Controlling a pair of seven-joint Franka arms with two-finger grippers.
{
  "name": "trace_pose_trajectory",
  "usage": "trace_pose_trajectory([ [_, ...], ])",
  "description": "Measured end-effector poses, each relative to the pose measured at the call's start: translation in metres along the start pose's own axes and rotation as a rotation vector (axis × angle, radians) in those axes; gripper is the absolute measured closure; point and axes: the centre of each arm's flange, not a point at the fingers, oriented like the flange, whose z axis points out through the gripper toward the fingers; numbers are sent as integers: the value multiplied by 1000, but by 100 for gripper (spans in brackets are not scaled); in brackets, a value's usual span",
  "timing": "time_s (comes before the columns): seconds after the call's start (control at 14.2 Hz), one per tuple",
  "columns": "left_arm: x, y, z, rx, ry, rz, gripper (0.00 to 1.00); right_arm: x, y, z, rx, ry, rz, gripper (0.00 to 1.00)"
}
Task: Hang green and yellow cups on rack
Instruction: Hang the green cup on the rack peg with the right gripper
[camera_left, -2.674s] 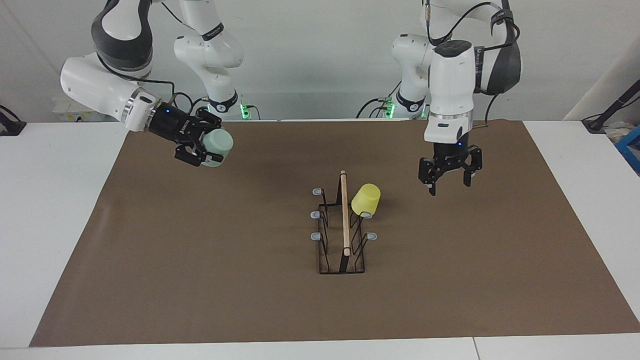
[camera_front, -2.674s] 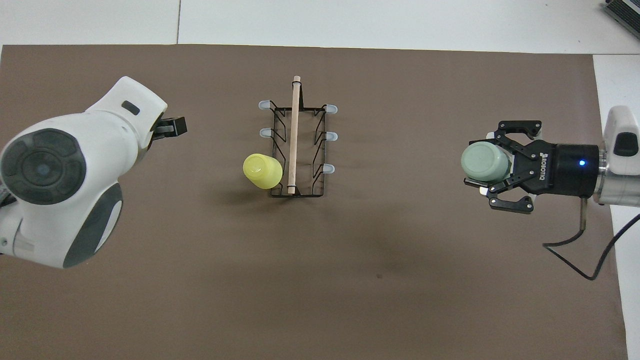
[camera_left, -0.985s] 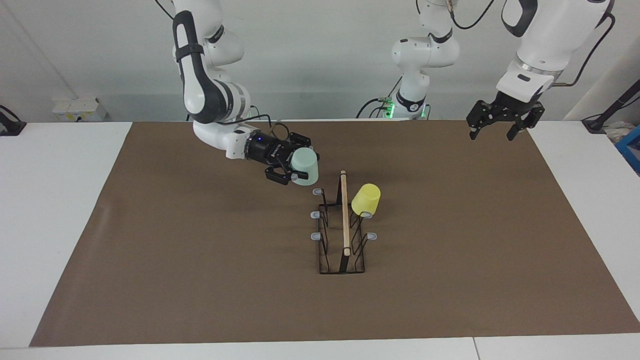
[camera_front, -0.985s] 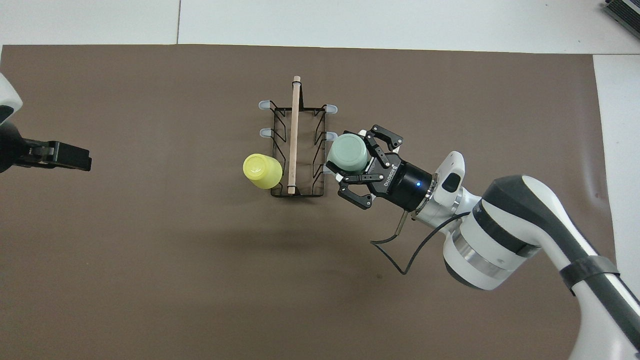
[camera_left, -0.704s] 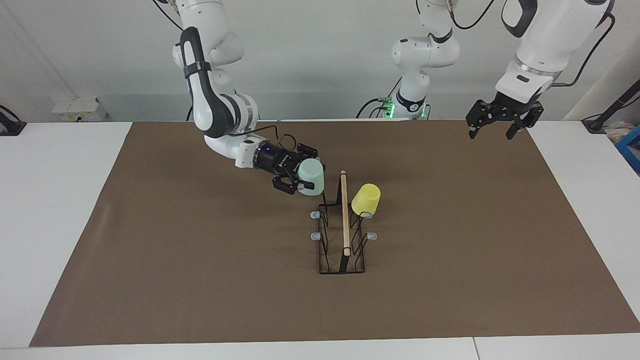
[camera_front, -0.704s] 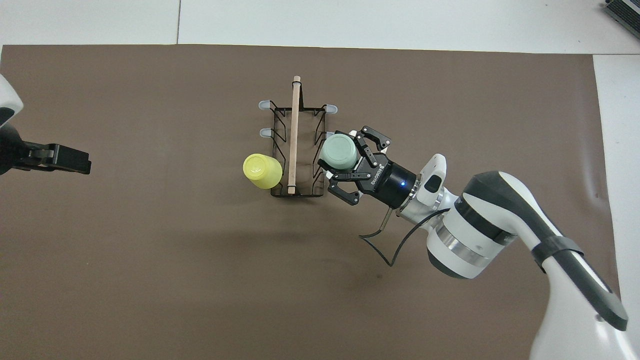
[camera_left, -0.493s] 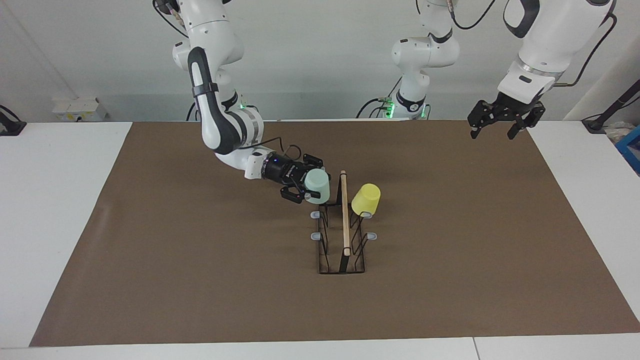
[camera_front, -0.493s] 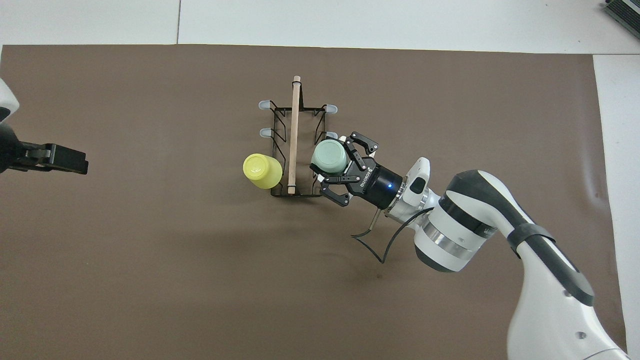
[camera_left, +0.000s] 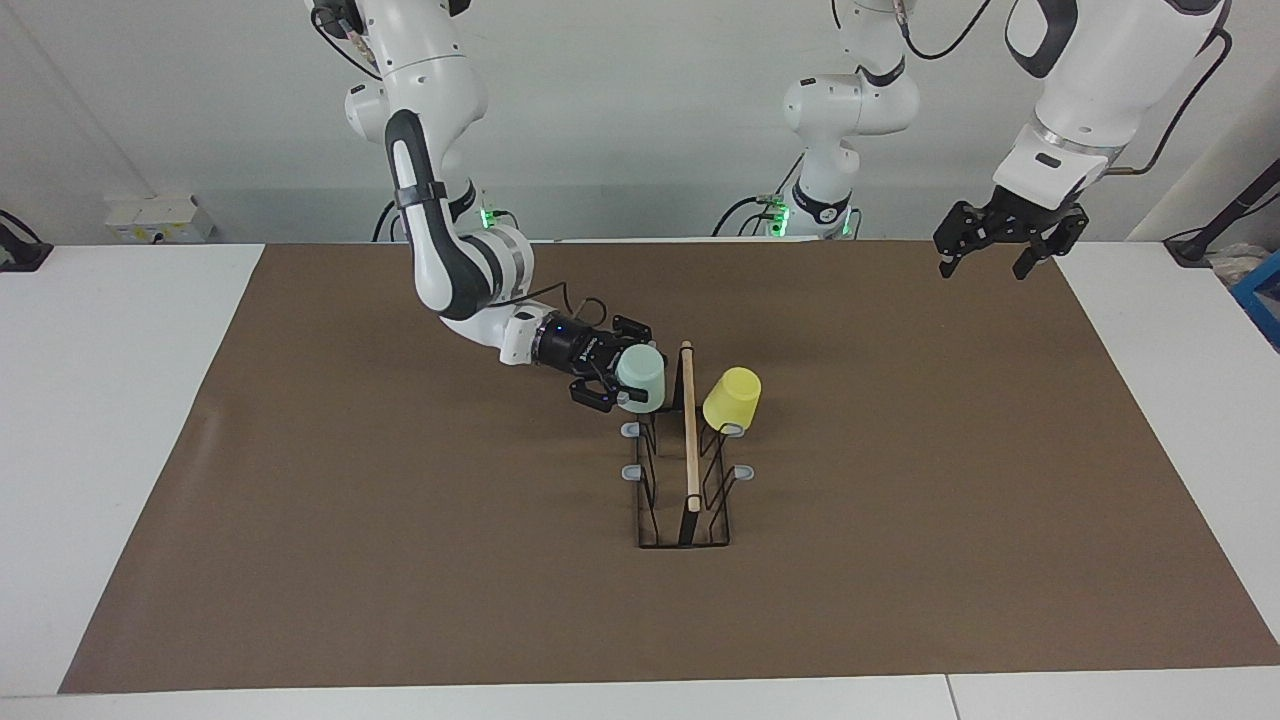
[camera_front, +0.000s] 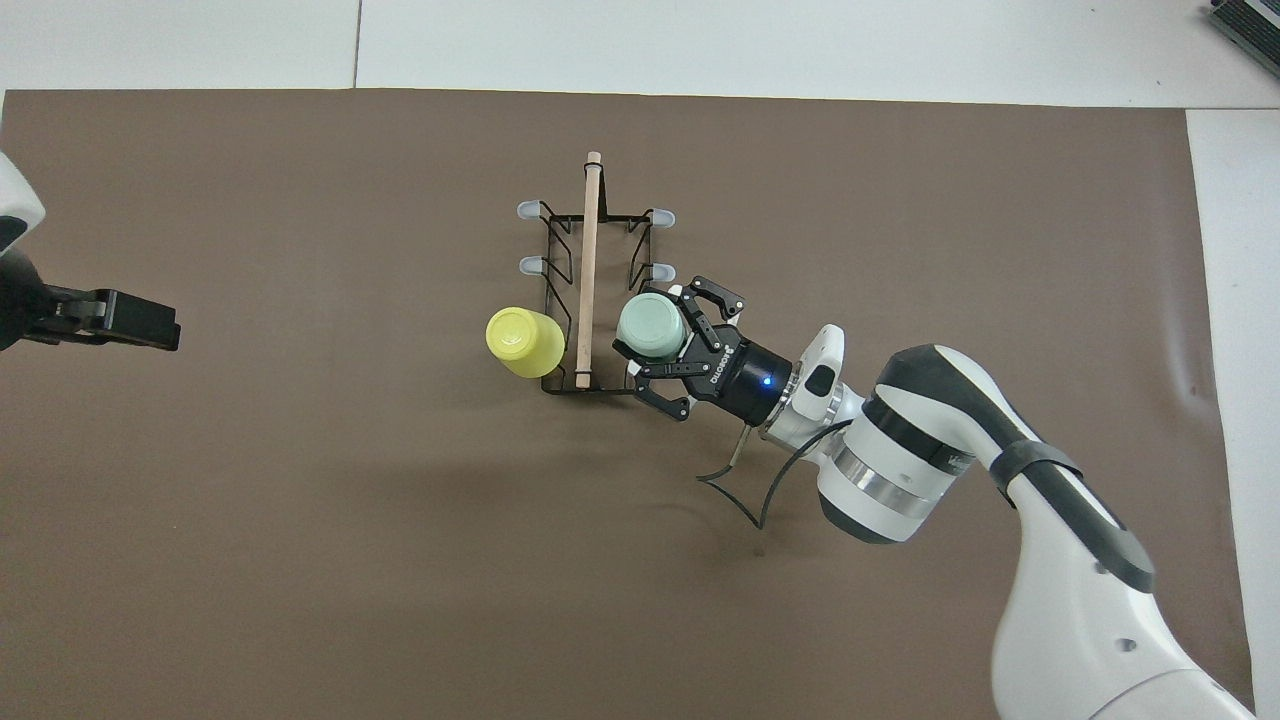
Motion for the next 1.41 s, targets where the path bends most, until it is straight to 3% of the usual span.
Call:
trace_pose_trajectory([
  [0.28, 0, 1, 0, 0, -2, 1, 0, -20, -2, -4, -18, 7, 29, 34],
  [0.49, 0, 1, 0, 0, -3, 2, 0, -23, -10, 0, -48, 50, 67, 34],
  [0.91, 0, 0, 0, 0, -3, 0, 0, -28, -19, 1, -46, 44, 81, 34],
  [1.13, 0, 0, 0, 0, -3, 0, 0, -28, -18, 1, -47, 43, 81, 5],
  [1.2, 0, 0, 0, 0, -3, 0, 0, -28, -18, 1, -47, 43, 81, 0],
  [1.41, 0, 0, 0, 0, -3, 0, 0, -29, -18, 0, -48, 41, 81, 0],
])
